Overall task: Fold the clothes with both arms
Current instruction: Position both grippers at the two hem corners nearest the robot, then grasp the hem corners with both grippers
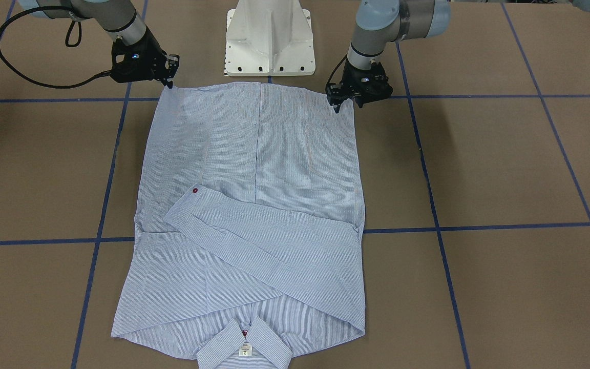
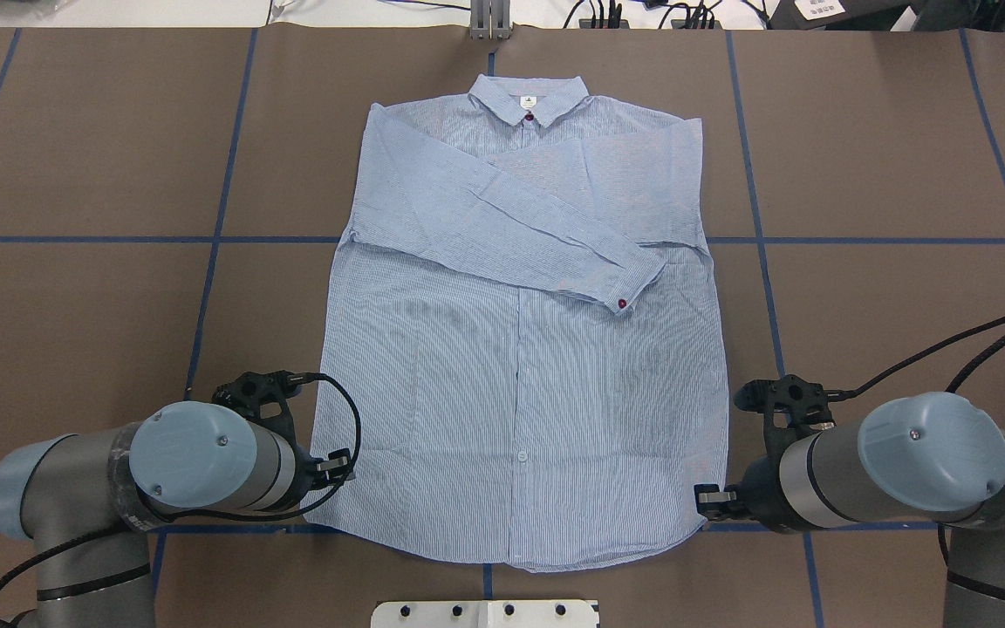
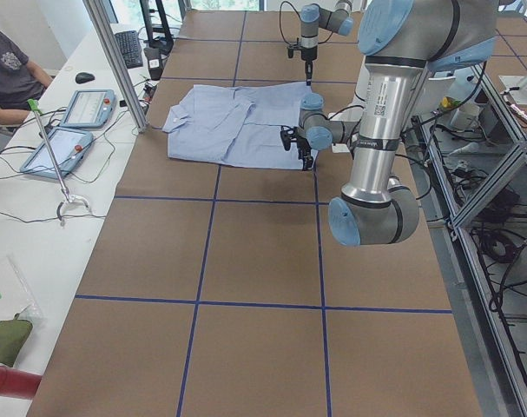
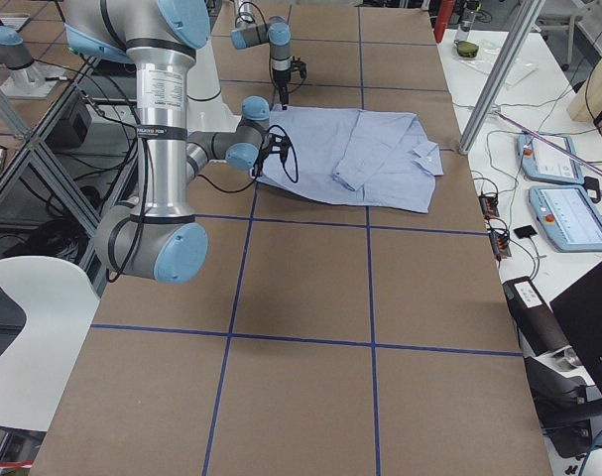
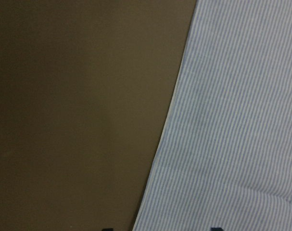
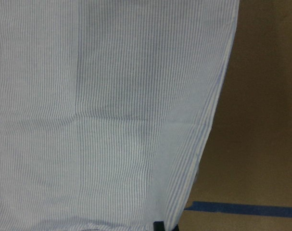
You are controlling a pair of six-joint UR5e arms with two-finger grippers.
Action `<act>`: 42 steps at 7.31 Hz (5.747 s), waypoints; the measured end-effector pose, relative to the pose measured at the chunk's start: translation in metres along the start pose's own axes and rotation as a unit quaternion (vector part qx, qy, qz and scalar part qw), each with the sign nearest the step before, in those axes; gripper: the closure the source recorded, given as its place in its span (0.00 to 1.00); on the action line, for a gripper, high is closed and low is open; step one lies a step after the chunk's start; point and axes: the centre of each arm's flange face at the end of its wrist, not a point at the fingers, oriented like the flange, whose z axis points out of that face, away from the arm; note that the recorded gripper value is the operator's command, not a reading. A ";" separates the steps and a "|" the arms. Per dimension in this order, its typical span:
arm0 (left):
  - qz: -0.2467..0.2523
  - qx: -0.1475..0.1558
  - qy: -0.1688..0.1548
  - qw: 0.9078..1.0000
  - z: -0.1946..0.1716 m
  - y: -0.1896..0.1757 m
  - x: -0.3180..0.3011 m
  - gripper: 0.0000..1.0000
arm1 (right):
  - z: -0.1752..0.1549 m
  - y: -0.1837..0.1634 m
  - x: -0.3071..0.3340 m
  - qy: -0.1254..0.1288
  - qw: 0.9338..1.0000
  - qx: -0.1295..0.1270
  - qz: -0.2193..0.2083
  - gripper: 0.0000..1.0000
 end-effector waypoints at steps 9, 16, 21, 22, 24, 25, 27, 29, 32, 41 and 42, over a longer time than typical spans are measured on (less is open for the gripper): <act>0.006 0.000 -0.009 1.000 0.009 0.012 -0.001 0.76 | -0.002 -0.005 0.006 0.004 1.000 0.004 0.006 1.00; 0.004 0.002 -0.013 1.000 -0.016 0.012 0.002 1.00 | -0.007 -0.012 0.012 0.004 1.000 0.001 0.014 1.00; 0.008 -0.002 0.009 1.000 -0.107 0.028 0.007 1.00 | -0.062 -0.016 0.003 -0.054 0.997 -0.055 0.020 1.00; 0.009 -0.004 0.017 1.000 -0.119 0.030 0.006 1.00 | -0.078 -0.017 0.003 -0.072 0.995 -0.071 0.020 1.00; 0.011 -0.007 0.020 1.000 -0.125 0.031 0.004 1.00 | -0.100 -0.024 0.015 -0.099 0.991 -0.089 0.023 1.00; 0.012 -0.007 0.019 1.000 -0.124 0.032 0.004 1.00 | -0.102 -0.026 0.021 -0.101 0.990 -0.091 0.026 1.00; 0.014 -0.007 0.015 1.000 -0.121 0.031 0.003 1.00 | -0.100 -0.030 0.027 -0.098 0.990 -0.092 0.031 1.00; 0.029 -0.006 0.010 0.999 -0.117 0.030 0.002 1.00 | -0.098 -0.034 0.034 -0.093 0.991 -0.090 0.037 1.00; 0.041 -0.006 0.006 0.999 -0.113 0.028 0.002 1.00 | -0.096 -0.039 0.040 -0.089 0.991 -0.085 0.044 1.00; 0.054 0.001 -0.008 0.999 -0.101 0.017 -0.001 1.00 | -0.084 -0.049 0.058 -0.071 0.992 -0.083 0.062 1.00; 0.054 0.001 -0.008 0.999 -0.101 0.017 -0.001 1.00 | -0.084 -0.051 0.059 -0.071 0.992 -0.082 0.063 1.00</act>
